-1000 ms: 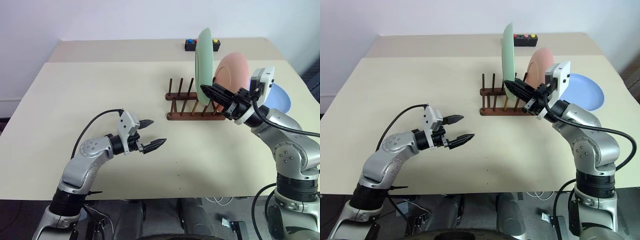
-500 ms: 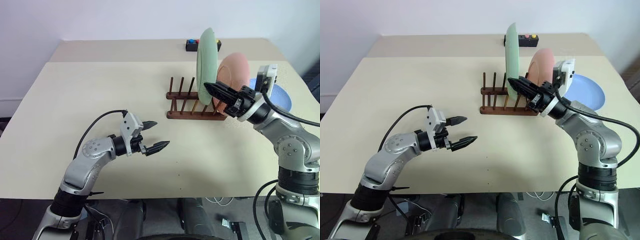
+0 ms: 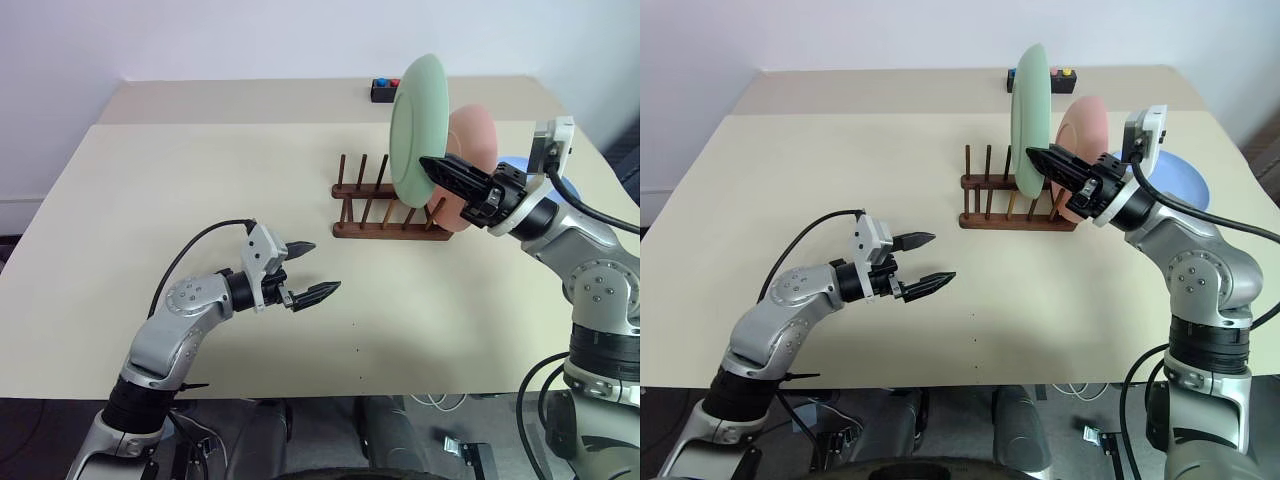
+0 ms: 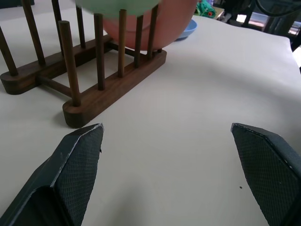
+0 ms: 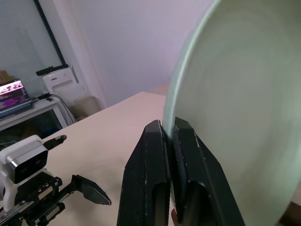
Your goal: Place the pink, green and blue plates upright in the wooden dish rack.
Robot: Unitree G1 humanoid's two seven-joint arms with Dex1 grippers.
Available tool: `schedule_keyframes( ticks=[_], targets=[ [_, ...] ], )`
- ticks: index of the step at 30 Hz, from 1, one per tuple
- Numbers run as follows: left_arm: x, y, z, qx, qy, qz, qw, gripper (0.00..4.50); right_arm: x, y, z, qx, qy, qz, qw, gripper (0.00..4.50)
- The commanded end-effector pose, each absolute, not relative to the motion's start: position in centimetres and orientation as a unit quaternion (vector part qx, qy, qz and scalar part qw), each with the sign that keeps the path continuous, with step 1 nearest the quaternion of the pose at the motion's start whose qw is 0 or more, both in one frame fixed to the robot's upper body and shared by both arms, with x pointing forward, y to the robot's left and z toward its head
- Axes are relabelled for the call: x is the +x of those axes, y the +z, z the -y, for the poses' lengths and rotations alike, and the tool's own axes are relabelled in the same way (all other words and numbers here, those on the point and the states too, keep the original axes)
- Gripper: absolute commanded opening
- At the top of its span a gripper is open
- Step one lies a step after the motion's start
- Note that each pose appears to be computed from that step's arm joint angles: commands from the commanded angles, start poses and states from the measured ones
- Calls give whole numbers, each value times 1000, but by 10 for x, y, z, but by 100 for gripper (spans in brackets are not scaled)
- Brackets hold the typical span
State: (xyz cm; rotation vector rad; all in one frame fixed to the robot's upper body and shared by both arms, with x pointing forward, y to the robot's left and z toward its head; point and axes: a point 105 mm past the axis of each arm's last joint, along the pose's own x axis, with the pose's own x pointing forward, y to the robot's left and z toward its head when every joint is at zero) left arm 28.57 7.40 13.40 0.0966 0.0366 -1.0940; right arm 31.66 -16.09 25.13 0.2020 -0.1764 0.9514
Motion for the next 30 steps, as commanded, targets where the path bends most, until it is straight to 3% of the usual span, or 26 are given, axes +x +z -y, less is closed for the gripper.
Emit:
schedule_keyframes(
  ticks=[1, 24, 27, 30],
  targets=[
    [283, 144, -70, 52, -526, 3, 849, 446, 312, 269, 159, 80, 473, 112, 870, 0],
    [283, 146, -70, 51, -527, 10, 848, 446, 334, 254, 167, 118, 445, 79, 884, 0],
    [284, 146, -69, 51, -528, 10, 848, 450, 333, 254, 168, 116, 442, 80, 886, 100],
    [284, 146, -69, 52, -528, 10, 847, 450, 334, 253, 169, 108, 434, 81, 891, 247]
  ],
)
